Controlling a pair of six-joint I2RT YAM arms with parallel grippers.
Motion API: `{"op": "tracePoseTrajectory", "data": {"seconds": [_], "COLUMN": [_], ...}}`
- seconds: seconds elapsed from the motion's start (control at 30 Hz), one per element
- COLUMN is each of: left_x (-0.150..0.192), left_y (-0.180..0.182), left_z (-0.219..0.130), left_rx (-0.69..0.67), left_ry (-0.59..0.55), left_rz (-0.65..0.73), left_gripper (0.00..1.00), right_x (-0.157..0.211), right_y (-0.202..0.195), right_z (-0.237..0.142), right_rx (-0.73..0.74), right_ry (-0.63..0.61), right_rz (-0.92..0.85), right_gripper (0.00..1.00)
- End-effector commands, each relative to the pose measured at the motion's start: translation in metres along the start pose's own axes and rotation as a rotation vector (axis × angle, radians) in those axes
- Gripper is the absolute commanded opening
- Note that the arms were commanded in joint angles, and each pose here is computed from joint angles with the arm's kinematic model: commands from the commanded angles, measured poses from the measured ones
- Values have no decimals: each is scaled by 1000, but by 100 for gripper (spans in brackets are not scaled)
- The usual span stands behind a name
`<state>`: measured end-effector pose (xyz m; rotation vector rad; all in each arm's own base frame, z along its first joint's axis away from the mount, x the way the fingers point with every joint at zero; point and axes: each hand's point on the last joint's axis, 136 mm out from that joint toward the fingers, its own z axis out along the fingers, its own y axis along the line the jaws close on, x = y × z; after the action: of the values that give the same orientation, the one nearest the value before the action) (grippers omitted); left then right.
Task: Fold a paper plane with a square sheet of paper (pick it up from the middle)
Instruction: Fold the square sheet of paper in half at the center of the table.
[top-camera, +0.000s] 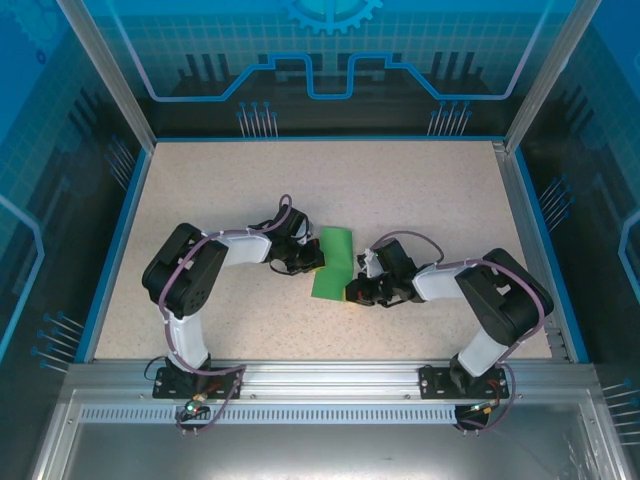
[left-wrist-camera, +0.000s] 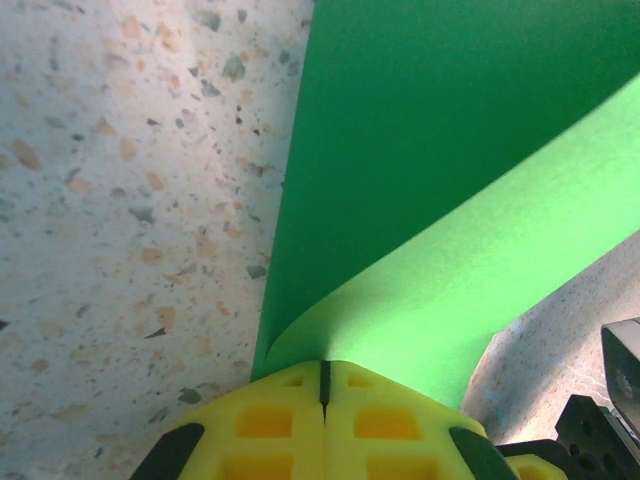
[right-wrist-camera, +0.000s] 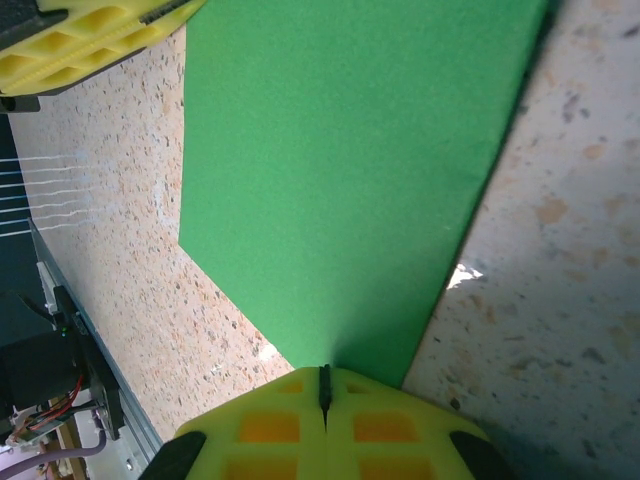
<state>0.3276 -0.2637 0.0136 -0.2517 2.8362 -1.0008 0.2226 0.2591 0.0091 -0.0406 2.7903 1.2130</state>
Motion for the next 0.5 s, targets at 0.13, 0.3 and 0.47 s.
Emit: {"op": "tracePoseTrajectory", "data": {"seconds": [0.13,0.3,0.47], "left_x": [18,19,20], "left_y": [33,35,37], "left_z": [11,11,14], "left_rx": [-124,-128,-129], "left_ry": [58,62,67], "left_rz": [-24,-26,-30], "left_gripper": [0,0,0], "right_x": [-1,-50,-78], "right_y": [-1,25,33], "right_z": [-11,-40,-37], "right_rx": [39,-63,-82], "right_ry": [-11,-129,-120], "right_rz": [-6,-17,-41], "right_gripper": [2,3,3]}}
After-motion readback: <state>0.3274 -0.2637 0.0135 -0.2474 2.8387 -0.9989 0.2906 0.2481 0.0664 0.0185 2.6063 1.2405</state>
